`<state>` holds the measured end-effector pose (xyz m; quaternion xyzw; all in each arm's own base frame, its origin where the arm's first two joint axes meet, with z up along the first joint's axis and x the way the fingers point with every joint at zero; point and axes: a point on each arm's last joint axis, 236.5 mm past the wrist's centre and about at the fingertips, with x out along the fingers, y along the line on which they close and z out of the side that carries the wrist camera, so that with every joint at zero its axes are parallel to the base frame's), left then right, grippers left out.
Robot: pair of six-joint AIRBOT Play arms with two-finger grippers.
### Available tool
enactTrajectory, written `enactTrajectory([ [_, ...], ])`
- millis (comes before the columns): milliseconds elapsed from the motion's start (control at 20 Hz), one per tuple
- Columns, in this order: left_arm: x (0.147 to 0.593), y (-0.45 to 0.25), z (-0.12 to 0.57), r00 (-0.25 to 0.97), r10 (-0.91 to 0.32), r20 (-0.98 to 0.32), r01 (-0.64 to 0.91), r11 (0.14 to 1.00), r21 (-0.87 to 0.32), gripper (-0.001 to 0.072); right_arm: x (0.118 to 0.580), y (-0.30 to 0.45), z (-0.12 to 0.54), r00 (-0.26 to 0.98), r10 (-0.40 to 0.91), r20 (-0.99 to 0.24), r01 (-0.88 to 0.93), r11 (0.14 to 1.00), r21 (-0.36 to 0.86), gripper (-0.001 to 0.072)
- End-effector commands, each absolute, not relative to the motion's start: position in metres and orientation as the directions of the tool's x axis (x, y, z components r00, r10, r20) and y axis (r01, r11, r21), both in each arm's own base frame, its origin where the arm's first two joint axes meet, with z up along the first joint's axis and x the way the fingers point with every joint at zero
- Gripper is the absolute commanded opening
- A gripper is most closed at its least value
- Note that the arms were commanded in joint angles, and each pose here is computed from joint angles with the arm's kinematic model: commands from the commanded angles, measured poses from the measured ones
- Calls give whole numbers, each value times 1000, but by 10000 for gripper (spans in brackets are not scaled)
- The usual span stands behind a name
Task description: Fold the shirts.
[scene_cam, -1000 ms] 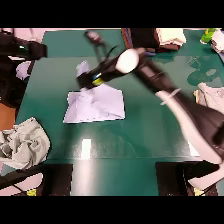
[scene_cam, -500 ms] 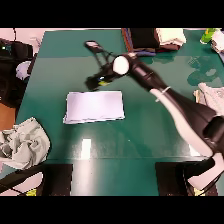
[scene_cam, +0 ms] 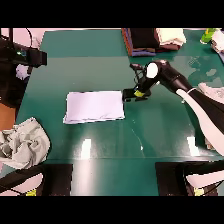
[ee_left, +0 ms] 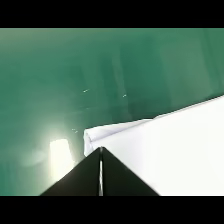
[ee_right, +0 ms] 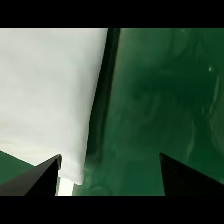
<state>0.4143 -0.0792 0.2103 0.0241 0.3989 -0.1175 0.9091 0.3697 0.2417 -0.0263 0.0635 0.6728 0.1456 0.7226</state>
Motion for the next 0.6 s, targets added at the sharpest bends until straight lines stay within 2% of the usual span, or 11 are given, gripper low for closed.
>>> enactTrajectory([
  [0,411,-83,204,634,-202,-746,243,969,-56,23,364,262,-57,8,333,-943,-31,943,332,693],
  [200,408,-82,202,621,-201,-757,243,968,-58,24,370,301,-68,46,413,-910,-19,911,413,690],
  [300,407,-82,201,618,-201,-760,244,968,-58,23,376,309,-69,66,439,-896,-5,898,439,625],
  [400,407,-82,201,618,-202,-760,243,968,-59,23,377,308,-74,66,434,-898,-5,900,435,600],
  [550,407,-87,202,614,-222,-757,251,965,-79,23,379,312,-75,80,437,-896,-92,898,430,190],
])
